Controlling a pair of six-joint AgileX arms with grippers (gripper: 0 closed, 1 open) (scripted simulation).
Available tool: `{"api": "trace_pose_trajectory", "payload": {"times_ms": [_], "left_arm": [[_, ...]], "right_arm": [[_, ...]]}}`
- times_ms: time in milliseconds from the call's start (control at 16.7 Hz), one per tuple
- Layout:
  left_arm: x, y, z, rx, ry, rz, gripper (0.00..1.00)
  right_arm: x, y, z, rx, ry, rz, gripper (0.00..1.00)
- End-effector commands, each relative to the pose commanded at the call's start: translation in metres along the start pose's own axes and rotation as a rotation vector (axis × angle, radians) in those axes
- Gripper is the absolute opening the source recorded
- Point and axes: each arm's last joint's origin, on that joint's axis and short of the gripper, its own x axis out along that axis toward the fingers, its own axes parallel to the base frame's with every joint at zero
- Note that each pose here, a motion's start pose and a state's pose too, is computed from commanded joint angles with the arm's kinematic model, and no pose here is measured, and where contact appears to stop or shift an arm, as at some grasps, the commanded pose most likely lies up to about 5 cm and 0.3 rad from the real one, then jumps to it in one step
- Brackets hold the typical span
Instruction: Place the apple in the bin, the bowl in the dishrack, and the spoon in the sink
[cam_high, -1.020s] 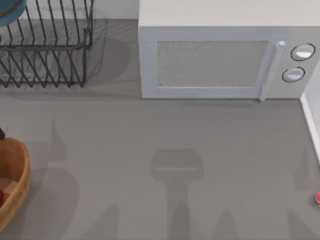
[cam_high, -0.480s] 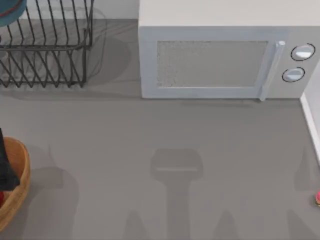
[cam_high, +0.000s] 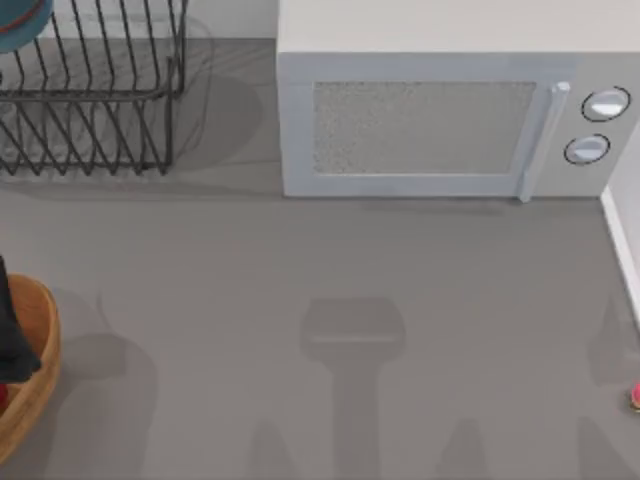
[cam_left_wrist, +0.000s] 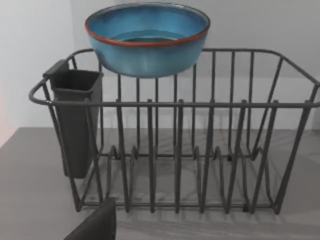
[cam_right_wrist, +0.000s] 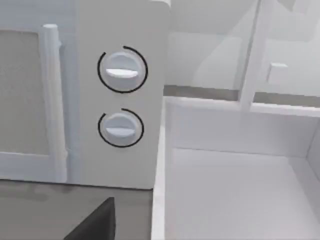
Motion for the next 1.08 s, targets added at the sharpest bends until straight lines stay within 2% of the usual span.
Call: {"api": "trace_pose_trajectory", "payload": {"times_ms": [180,300,720,900,1080], "left_arm": [[0.0,0.0,0.0,0.0,0.0,0.0,1.0],[0.0,0.0,0.0,0.0,0.0,0.0,1.0],[0.0,0.0,0.0,0.0,0.0,0.0,1.0],[0.0,0.0,0.0,0.0,0.0,0.0,1.0],[0.0,0.0,0.0,0.0,0.0,0.0,1.0]], "right_arm": [[0.006,0.0,0.011,-0.111,0.233,0.038,1.0],[0.015,0.0,0.017,-0.195,0.431,0.09,1.0],[0.059,0.001,0.028,-0.433,1.106,0.383,1.0],[0.075,0.001,0.03,-0.487,1.272,0.5,1.0],[0.083,0.001,0.033,-0.512,1.341,0.56,1.0]]}}
